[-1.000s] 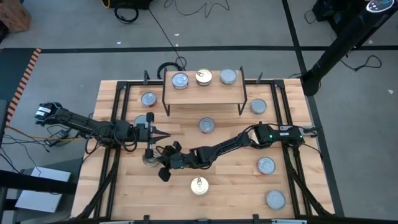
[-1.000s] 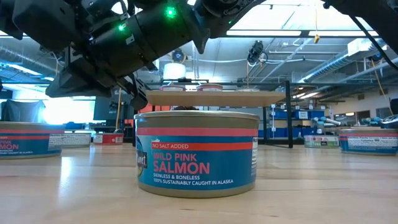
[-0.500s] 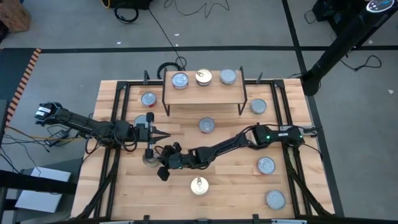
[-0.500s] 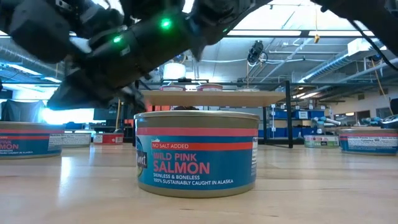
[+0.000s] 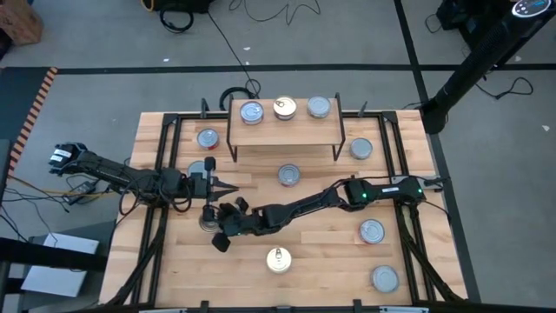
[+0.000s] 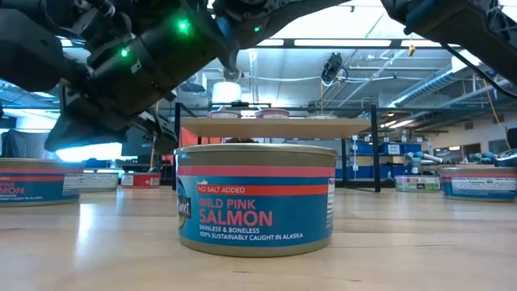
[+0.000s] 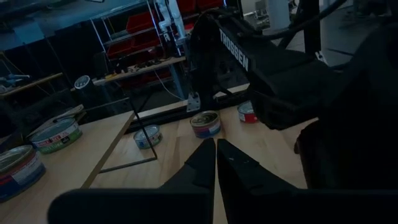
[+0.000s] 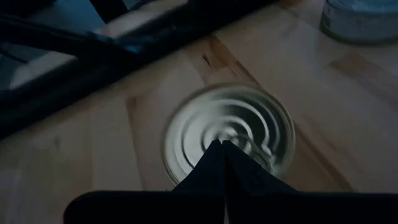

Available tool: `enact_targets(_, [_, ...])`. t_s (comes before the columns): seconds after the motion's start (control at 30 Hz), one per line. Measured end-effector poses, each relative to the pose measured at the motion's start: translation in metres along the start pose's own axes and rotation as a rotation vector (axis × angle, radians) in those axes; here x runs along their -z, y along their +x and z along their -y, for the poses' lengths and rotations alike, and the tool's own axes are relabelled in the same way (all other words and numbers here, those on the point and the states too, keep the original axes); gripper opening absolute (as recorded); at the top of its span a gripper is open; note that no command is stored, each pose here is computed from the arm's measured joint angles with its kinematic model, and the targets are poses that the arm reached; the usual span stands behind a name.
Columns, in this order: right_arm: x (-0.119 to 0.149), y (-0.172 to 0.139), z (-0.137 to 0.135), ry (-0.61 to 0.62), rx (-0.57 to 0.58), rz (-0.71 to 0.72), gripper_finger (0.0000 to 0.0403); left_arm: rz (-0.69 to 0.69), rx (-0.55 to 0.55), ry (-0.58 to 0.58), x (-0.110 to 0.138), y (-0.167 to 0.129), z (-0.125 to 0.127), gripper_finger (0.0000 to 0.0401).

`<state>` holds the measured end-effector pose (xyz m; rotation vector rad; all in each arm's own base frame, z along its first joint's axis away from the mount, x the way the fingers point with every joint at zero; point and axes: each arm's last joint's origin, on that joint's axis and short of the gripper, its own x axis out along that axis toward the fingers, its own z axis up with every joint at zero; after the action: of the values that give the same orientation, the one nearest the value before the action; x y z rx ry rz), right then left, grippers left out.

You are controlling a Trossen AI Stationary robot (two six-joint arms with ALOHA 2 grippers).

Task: Stack canned seafood by type on shelf
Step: Stack the blue pink tuna can on top of the blue pink tuna can on the shelf

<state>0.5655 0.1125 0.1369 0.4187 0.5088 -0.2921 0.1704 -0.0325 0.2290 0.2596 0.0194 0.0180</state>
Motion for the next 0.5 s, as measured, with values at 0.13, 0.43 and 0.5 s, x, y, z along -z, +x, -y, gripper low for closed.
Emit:
enact_targets(0.13, [0.0042,-0.0001,0.0032,0.014,0.030,-0.042,0.0000,0.001,0.000,0.000,-0.0001,0.0000,0.0000,0.0019])
enact_targets(0.43, [0.0058,-0.0015,0.0055,0.022,0.070,-0.064,0.0000,0.001,0.000,0.000,-0.0001,0.0000,0.0000,0.0019])
enact_targets(0.5, [0.0046,-0.0029,0.0057,0.019,0.077,-0.066,0.0000,0.001,0.000,0.000,-0.0002,0.0000,0.0000,0.0019])
